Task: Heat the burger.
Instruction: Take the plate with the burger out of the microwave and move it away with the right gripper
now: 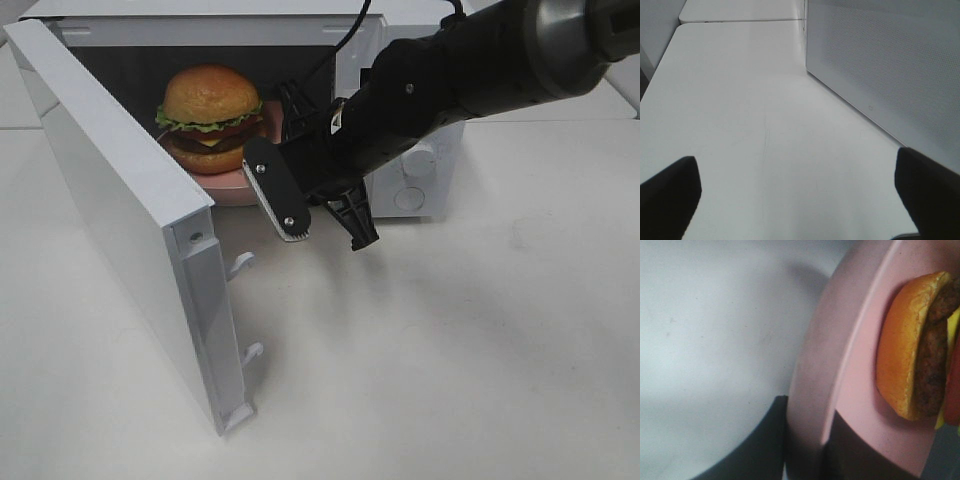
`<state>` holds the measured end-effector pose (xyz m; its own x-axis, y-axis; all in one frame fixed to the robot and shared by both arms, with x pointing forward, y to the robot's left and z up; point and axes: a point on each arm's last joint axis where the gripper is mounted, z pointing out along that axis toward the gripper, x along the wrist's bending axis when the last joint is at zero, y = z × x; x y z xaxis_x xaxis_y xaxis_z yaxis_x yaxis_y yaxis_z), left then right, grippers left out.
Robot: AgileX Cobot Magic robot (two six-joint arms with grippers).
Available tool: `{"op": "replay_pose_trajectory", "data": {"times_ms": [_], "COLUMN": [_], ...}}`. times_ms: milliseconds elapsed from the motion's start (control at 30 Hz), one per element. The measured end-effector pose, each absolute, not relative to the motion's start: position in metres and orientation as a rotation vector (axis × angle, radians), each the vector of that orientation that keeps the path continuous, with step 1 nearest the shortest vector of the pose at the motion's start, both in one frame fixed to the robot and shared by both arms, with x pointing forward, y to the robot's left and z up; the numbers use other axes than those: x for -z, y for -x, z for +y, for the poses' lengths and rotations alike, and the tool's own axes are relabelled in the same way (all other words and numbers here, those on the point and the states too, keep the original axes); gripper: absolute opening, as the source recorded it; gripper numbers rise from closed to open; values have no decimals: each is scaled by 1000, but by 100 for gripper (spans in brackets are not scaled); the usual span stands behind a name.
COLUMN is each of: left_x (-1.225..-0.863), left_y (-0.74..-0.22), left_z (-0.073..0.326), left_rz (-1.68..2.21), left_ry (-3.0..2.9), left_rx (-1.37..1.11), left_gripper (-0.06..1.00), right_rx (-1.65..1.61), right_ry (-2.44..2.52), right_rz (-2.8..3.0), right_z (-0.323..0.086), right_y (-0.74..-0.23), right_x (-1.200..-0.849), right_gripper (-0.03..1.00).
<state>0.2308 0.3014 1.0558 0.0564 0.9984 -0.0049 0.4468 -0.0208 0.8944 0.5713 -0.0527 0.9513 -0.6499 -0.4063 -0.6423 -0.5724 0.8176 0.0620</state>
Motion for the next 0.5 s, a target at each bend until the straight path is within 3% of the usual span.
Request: {"op": "replay_pose_trajectory", "data": {"times_ms": [500], "left_x": [-1056], "left_y": [-231], "left_z": [301], "left_rz": [1492], "left_ry": [-1574], "left_rx": [-917], "left_gripper": [97], "right_rx": [-343], "right_ry": [752], "right_rz": [2379], "right_z": [-77], "right_y": [-535], "right_x": [-964], "right_gripper": [16]}}
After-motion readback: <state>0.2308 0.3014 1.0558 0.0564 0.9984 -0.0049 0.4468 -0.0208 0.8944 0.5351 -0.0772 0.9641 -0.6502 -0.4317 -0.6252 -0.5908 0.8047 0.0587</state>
